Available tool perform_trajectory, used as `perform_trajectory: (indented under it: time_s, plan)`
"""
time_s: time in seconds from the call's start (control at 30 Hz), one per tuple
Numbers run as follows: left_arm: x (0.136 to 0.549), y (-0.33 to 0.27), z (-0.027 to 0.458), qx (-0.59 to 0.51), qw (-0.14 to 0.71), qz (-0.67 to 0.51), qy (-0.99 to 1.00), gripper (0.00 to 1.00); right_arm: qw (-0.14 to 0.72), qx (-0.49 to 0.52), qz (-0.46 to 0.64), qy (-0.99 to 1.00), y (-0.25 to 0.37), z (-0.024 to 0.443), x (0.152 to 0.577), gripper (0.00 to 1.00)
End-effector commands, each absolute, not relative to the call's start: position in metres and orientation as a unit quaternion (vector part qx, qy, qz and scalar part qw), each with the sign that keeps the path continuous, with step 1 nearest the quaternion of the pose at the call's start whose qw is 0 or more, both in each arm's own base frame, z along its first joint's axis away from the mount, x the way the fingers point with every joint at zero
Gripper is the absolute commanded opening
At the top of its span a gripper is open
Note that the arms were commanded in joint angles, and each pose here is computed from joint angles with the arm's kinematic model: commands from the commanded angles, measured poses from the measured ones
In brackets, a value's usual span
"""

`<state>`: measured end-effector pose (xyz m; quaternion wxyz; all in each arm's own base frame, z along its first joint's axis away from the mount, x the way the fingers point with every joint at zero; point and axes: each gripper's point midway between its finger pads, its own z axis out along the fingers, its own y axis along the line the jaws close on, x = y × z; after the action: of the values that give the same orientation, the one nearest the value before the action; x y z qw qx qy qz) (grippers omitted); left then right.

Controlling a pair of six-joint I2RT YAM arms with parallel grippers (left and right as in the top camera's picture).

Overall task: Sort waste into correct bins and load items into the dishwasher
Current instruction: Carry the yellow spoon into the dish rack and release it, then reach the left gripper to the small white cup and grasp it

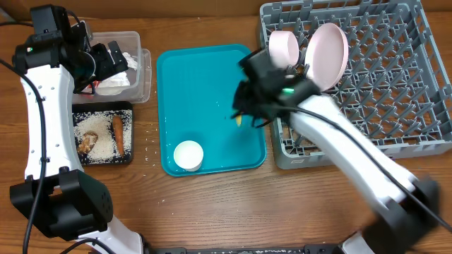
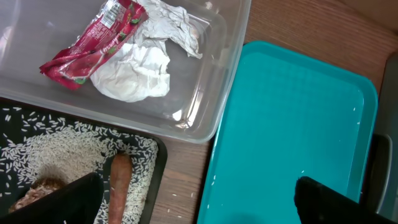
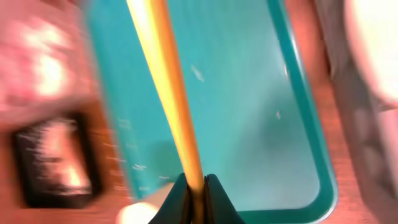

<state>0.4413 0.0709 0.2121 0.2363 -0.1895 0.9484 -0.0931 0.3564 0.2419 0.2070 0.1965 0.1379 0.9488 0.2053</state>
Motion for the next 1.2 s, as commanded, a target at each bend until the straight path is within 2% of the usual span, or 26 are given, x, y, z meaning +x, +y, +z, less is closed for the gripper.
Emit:
perform_trajectory:
  time_s: [0.0,0.13,0.27,0.5,0.67,0.8,0.83,0.9,0.93,1.0,1.07,1.17]
  plan:
    - [0.442,0.067,0.204,-0.192,0.227,-0.097,0.95,1.0,0.266,0.206,0.192,0.922,0.19,0.261,0.355,0.04]
    - [0.442,0.067,0.204,-0.192,0.227,-0.097,0.95,1.0,0.243,0.392,0.089,0.883,0.095,0.251,0.333,0.04]
    - [0.442,0.067,0.204,-0.192,0.227,-0.097,0.95,1.0,0.226,0.526,-0.019,0.819,0.038,0.21,0.308,0.04]
    - [0.442,0.067,0.204,-0.192,0.227,-0.097,0.95,1.0,0.203,0.569,-0.054,0.795,0.03,0.135,0.292,0.04]
    - [0.442,0.067,0.204,-0.192,0.227,-0.097,0.95,1.0,0.201,0.588,-0.058,0.781,0.022,0.104,0.286,0.04]
    - [0.442,0.067,0.204,-0.192,0.227,-0.097,0.95,1.0,0.196,0.599,-0.051,0.775,0.018,0.096,0.287,0.05]
    - [0.442,0.067,0.204,-0.192,0.227,-0.097,0.95,1.0,0.197,0.6,-0.051,0.774,0.017,0.096,0.288,0.11]
    - [0.442,0.067,0.204,-0.192,0.227,-0.097,0.95,1.0,0.198,0.6,-0.051,0.773,0.015,0.097,0.289,0.34]
    - [0.442,0.067,0.204,-0.192,0.227,-0.097,0.95,1.0,0.198,0.601,-0.05,0.773,0.015,0.097,0.289,0.51]
    - [0.442,0.067,0.204,-0.192,0.226,-0.098,0.95,1.0,0.2,0.596,-0.049,0.776,0.015,0.098,0.291,0.58]
    - [0.441,0.066,0.204,-0.192,0.224,-0.1,0.95,1.0,0.204,0.572,-0.048,0.793,0.016,0.104,0.296,0.61]
    - [0.439,0.057,0.204,-0.186,0.219,-0.124,0.95,1.0,0.237,0.479,-0.032,0.844,0.023,0.14,0.319,0.71]
